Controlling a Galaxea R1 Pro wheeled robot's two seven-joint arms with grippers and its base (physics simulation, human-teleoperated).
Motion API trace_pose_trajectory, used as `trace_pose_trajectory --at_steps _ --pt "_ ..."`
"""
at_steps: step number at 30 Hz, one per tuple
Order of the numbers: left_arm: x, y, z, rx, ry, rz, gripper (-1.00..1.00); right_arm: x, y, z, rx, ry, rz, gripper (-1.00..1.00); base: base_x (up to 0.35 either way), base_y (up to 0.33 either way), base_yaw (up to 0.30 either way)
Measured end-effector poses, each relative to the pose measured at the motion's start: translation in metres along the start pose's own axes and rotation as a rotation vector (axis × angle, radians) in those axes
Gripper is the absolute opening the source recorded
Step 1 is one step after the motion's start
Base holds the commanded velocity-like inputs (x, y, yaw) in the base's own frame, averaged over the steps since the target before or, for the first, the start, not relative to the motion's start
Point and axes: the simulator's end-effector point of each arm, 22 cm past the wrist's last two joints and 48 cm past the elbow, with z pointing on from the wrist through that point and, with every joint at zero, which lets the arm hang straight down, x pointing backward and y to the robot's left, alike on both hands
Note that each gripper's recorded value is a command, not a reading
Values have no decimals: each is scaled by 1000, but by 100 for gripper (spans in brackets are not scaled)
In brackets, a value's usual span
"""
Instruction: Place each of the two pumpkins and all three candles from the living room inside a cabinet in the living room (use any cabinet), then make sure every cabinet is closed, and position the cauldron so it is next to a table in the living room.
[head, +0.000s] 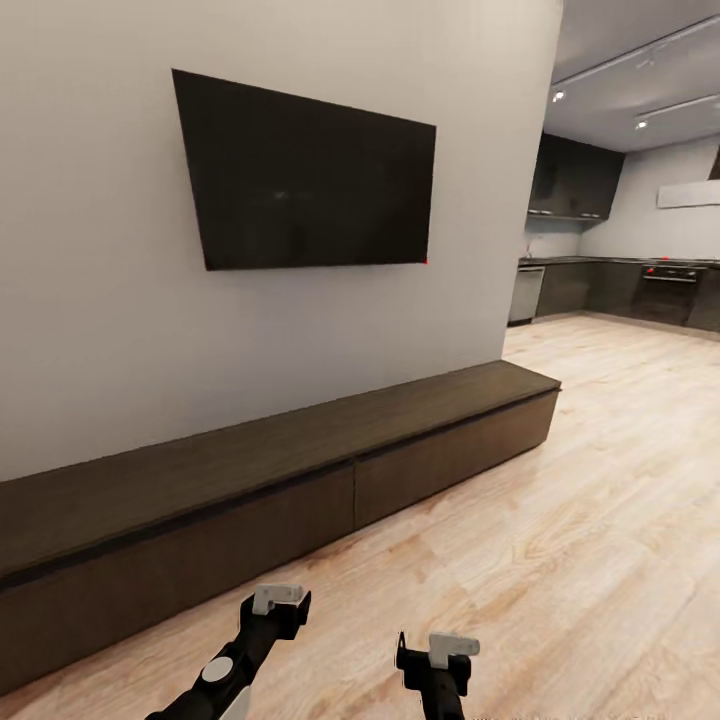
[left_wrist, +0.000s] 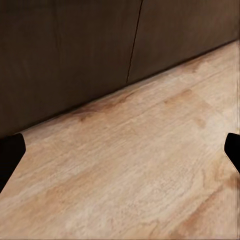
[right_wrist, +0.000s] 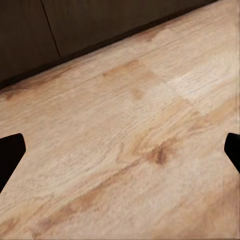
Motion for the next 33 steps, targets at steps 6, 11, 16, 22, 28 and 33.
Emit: trace_pose_trajectory --at_steps 6,11,16,22,28,33 --pt "-1 -1 0 1 -3 1 100 -2 -1 0 1 -3 1 100 0 0 -274" --pt "-3 -1 -1 1 -5 2 100 -3 -1 0 2 -5 2 100 0 0 -274" --pt "-4 -1 -1 1 -8 2 100 -4 -1 0 2 -8 3 100 0 0 -274" --pt "-6 -1 -1 1 -11 3 100 -6 -3 0 4 -11 2 100 0 0 -274" --pt "-8 -2 -2 2 -15 3 100 -7 -4 0 5 -15 0 100 0 0 -274" --pt "-9 -2 -2 3 -18 4 100 -8 -5 0 6 -18 0 100 38 0 -274"
